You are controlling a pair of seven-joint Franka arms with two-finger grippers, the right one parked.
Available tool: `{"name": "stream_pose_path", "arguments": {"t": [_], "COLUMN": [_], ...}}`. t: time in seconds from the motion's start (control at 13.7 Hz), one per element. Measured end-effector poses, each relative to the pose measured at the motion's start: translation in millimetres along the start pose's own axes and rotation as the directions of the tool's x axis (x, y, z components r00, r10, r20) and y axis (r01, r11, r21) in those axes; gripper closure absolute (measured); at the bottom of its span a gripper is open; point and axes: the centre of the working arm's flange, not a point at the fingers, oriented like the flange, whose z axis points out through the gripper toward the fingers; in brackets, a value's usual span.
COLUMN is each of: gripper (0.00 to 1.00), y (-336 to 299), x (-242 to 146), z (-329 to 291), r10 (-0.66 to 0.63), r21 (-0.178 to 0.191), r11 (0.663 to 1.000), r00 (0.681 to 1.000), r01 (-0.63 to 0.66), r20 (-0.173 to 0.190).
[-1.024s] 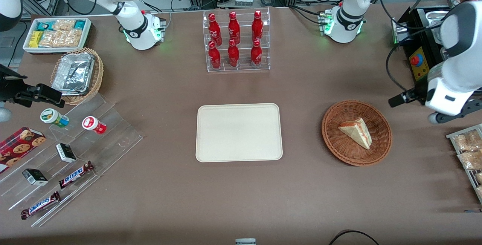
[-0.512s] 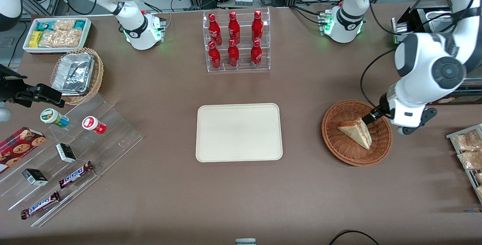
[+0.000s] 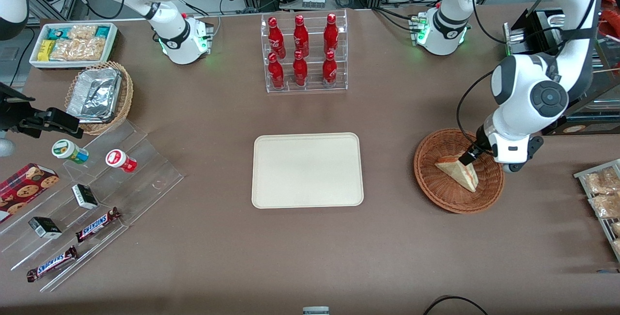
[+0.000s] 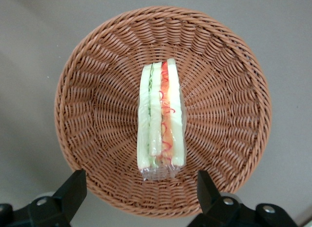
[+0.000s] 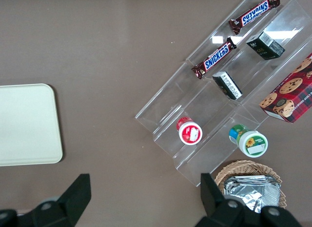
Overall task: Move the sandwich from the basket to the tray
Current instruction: 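Lower the left gripper onto the sandwich and close it around it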
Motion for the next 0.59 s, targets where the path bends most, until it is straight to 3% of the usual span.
{"name": "stream_pose_path", "arguments": {"t": [0.59], "gripper": [0.0], "y": [8], "x": [6], "z": [37], "r10": [-0.021], "r21": [-0.034], "r11": [0.999], "r00": [0.999], "r01": [0.02], "r20": [-0.025]}}
